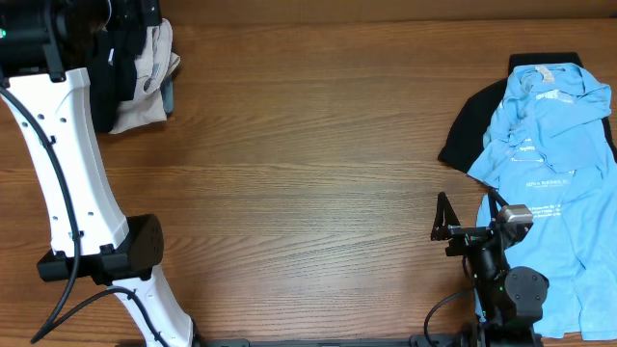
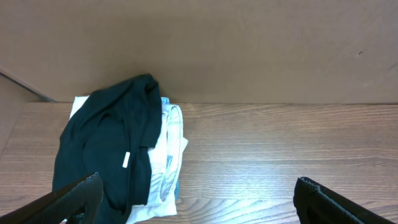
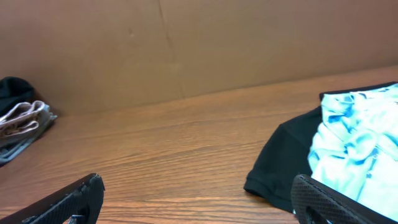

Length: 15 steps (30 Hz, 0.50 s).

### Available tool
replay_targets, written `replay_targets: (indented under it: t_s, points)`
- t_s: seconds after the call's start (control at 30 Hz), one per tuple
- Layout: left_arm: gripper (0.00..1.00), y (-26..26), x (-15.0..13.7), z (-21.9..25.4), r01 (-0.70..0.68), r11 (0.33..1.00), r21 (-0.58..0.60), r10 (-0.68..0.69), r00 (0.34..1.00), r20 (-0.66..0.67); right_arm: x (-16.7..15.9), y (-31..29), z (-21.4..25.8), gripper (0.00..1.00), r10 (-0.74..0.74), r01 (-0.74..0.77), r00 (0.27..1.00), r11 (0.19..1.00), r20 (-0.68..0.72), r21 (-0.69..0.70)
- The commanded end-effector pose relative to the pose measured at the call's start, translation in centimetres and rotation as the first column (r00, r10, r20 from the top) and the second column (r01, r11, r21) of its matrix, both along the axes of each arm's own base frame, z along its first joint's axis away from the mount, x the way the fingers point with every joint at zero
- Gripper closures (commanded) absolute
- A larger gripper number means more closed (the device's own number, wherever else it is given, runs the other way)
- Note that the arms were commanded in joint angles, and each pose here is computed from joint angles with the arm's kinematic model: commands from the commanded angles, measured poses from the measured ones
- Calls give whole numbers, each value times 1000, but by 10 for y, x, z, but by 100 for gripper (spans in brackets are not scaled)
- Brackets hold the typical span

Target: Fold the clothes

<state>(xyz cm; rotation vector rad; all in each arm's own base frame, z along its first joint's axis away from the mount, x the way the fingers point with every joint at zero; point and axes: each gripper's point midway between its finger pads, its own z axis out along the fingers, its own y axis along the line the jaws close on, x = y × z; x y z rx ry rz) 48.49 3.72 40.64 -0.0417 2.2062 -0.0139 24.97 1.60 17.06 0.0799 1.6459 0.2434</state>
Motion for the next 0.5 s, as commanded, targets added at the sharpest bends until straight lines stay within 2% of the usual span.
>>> replay_targets:
  t_s: [0.0, 0.47]
  points:
    - [0, -1, 2, 0, -2, 1000, -14, 2, 1000, 3, -1, -3, 0, 0, -19, 19, 1000, 1000, 24, 2]
    - [0, -1, 2, 0, -1, 1000, -13, 2, 1000, 3, -4, -6, 1, 0, -37, 37, 998, 999, 57, 1]
